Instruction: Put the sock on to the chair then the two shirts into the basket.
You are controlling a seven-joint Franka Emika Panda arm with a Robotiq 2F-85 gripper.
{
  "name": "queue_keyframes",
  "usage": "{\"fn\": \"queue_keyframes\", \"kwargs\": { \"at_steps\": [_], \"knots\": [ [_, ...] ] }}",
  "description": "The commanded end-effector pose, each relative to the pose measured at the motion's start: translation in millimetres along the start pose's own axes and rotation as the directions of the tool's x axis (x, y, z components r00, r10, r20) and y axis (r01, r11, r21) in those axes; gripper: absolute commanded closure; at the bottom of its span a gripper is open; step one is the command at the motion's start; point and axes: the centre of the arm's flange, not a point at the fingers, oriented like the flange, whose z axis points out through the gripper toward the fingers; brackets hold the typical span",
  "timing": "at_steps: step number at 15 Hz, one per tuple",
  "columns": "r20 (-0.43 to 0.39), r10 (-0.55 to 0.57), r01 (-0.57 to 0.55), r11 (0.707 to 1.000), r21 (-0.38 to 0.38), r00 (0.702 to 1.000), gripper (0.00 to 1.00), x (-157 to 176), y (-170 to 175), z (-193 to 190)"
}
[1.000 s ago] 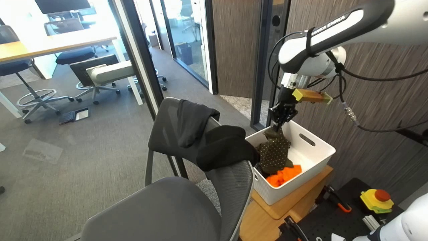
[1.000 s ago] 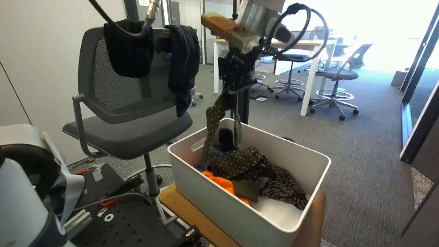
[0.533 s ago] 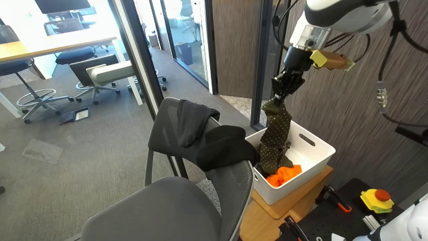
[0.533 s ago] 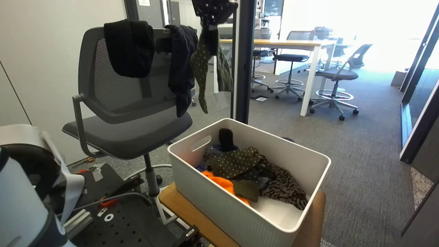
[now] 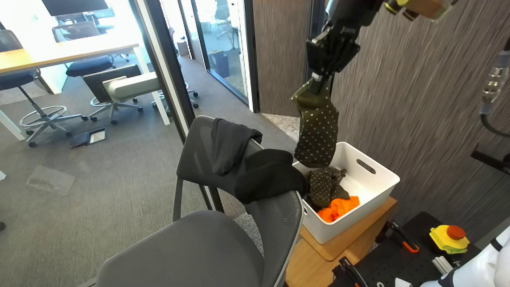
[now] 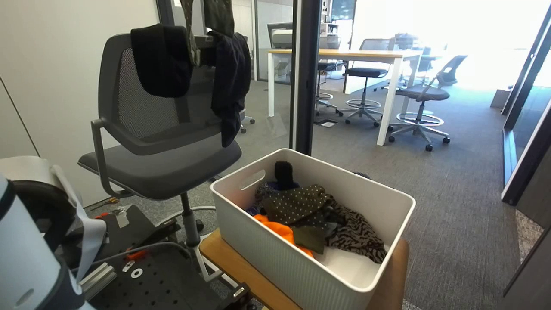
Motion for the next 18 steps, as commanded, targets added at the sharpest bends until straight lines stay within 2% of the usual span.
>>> {"fn": "queue_keyframes", "kwargs": {
  "at_steps": [1,4,6,10,14,18],
  "knots": [
    [0.032,0.024,-0.023,1.000,-0.009,0.999,0.95,50,-60,-43],
    [0.065,0.073,-0.073,0.997,0.004,0.995,0.95,76,-90,-45],
    [0.096,0.126,-0.130,0.991,0.044,0.987,0.95,92,-98,-40],
    [0.204,0.280,-0.310,0.941,0.134,0.938,0.95,123,-103,-54],
    [0.298,0.419,-0.483,0.856,0.186,0.857,0.95,133,-98,-67],
    [0.343,0.552,-0.640,0.729,0.243,0.760,0.95,123,-95,-55]
  ]
}}
